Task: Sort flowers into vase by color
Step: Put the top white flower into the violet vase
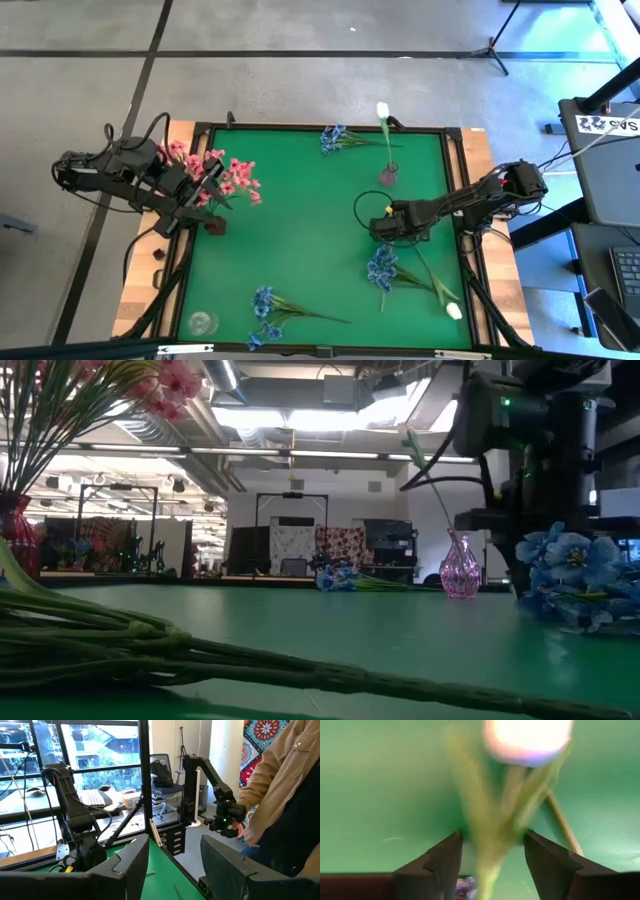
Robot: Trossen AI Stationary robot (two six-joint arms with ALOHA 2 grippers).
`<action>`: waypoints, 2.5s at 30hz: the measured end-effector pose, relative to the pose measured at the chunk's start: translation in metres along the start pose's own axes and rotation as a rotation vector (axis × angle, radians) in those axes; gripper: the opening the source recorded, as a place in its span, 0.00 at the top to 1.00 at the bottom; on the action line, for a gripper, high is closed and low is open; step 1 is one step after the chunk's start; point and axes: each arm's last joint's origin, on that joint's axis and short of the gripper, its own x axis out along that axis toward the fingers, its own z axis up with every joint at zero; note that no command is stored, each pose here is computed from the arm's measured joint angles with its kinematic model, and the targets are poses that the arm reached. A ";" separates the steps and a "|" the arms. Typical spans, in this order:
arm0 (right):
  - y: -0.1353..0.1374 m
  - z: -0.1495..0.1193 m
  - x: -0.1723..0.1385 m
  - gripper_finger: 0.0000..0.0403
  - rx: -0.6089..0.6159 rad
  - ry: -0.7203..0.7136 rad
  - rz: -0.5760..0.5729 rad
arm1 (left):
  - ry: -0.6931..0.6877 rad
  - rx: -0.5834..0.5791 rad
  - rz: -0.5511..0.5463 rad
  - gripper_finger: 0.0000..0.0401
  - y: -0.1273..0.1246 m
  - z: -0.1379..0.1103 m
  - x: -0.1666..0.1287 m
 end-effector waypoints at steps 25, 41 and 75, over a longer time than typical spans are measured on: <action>0.048 0.023 -0.164 0.98 -0.326 -0.690 0.607 | 0.043 0.050 -0.008 0.57 0.000 -0.004 0.000; -0.041 0.093 -0.197 0.99 -0.087 -1.283 0.348 | -0.024 0.104 0.047 0.57 0.005 0.003 -0.001; -0.032 0.156 -0.173 0.98 -0.427 -1.334 0.436 | -0.145 -0.172 0.278 0.57 0.047 0.010 0.016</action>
